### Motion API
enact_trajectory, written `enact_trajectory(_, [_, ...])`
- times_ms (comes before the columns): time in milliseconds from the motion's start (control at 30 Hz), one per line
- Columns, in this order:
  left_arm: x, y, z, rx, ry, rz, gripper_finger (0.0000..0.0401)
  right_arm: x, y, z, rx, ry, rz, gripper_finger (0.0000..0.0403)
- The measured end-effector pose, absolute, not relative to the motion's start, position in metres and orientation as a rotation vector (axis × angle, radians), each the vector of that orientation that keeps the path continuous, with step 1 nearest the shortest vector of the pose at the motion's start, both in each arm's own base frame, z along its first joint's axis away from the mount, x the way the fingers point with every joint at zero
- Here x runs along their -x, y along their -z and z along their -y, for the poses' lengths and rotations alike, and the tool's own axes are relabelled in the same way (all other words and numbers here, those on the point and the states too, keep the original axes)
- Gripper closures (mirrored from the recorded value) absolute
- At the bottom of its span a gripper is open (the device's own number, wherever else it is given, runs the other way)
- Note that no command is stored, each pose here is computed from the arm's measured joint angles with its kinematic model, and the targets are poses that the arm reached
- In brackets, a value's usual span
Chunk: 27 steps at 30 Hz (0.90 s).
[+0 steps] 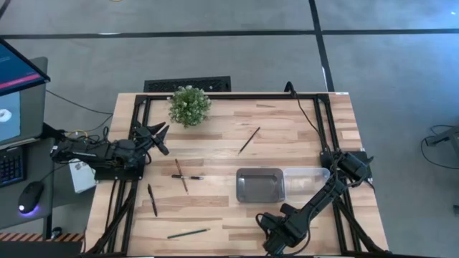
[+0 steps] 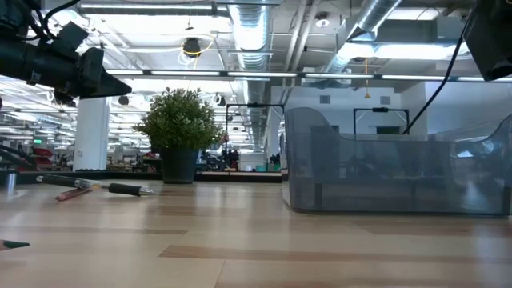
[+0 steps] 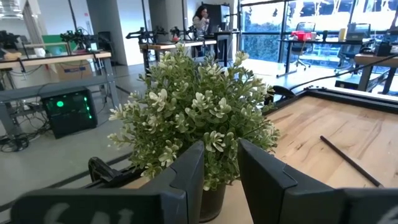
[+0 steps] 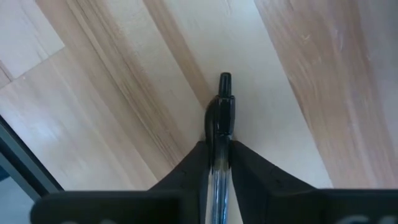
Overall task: Sort pens & pencils
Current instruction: Put the bottom black pen into the transparent bin
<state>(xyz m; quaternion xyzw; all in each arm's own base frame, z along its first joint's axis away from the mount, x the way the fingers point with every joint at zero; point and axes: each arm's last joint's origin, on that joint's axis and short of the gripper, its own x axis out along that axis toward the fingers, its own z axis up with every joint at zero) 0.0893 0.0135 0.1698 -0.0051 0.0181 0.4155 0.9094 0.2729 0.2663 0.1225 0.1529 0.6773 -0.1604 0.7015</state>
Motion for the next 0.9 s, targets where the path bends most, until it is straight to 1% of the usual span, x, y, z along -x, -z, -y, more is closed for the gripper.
enact_trajectory(367, [-0.089, -0.17, -0.014, 0.01, -0.857, -0.038, 0.031, -0.272, -0.127, -0.266, -0.377, 0.373, -1.491, 0.0326])
enact_trajectory(667, [-0.089, -0.17, -0.014, 0.01, -0.858, -0.038, 0.031, -0.271, -0.154, -0.259, -0.453, 0.4, -1.417, 0.0329])
enact_trajectory(767, [-0.089, -0.17, -0.014, 0.01, -0.857, -0.038, 0.031, -0.269, -0.163, -0.256, -0.472, 0.4, -1.422, 0.033])
enact_trajectory(900, [-0.089, -0.17, -0.014, 0.01, -0.858, -0.039, 0.031, -0.267, -0.181, -0.253, -0.493, 0.349, -1.401, 0.033])
